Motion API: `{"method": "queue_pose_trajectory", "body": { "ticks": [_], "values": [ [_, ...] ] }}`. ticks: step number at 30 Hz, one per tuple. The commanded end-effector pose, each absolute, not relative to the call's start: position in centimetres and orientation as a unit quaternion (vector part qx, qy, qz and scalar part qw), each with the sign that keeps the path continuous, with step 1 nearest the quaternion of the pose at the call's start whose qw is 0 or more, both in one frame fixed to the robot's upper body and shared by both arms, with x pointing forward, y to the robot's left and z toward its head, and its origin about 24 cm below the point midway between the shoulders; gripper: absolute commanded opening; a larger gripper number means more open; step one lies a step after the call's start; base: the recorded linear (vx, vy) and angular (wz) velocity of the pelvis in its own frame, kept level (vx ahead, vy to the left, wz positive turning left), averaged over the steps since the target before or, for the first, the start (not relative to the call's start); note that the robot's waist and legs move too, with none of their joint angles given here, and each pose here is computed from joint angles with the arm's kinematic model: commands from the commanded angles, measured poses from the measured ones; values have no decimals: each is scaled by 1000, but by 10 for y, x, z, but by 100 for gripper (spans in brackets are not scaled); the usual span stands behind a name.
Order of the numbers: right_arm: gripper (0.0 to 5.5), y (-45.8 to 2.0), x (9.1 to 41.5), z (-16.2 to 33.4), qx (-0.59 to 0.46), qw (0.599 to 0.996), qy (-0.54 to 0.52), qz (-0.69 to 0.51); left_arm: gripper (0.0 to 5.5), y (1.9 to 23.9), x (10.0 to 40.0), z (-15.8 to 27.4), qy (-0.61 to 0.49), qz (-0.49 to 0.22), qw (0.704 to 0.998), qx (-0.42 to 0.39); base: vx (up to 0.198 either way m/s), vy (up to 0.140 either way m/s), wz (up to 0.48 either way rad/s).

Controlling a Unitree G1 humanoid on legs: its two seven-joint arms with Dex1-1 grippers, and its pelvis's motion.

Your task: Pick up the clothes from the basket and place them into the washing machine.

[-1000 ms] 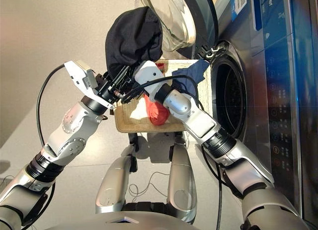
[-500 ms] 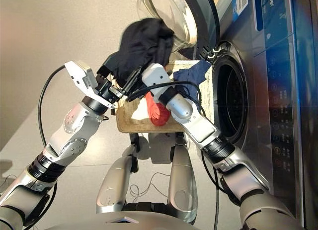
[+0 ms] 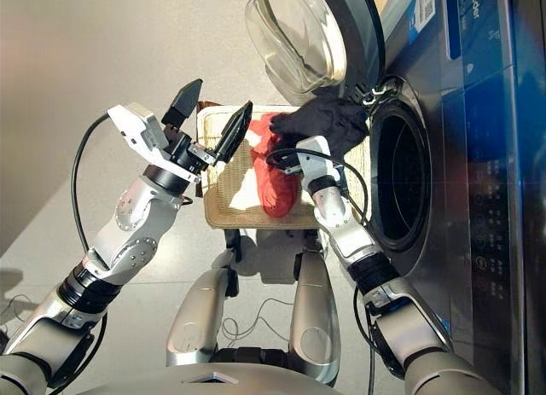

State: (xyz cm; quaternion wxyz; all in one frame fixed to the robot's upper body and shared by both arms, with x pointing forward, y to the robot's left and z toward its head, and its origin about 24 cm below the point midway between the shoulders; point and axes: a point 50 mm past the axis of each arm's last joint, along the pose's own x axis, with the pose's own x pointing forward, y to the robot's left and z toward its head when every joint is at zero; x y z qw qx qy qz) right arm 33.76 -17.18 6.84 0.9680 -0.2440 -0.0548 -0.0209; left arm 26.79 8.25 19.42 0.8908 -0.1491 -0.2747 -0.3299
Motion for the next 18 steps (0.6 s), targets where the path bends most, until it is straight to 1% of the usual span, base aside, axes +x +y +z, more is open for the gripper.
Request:
{"method": "queue_pose_trajectory", "body": {
  "ticks": [1,6,8,11,17,18],
  "values": [
    [0,-164,338,79,-222,966,-116,-58,550,83,257,208,-334,-331,868,-158,0,0,0],
    [0,-189,336,52,-167,975,-40,-144,550,80,257,209,-335,-320,869,-174,0,0,0],
    [0,-195,335,49,-157,972,-30,-172,550,79,258,207,-332,-313,871,-181,0,0,0],
    [0,-212,334,43,-134,965,-8,-226,550,76,258,206,-327,-309,873,-190,0,0,0],
    [0,-251,339,49,-161,937,20,-310,550,71,257,209,-328,-313,869,-198,0,0,0],
    [0,-258,341,53,-159,932,22,-324,550,70,257,209,-326,-315,868,-202,-23,-43,230]
  ]
}}
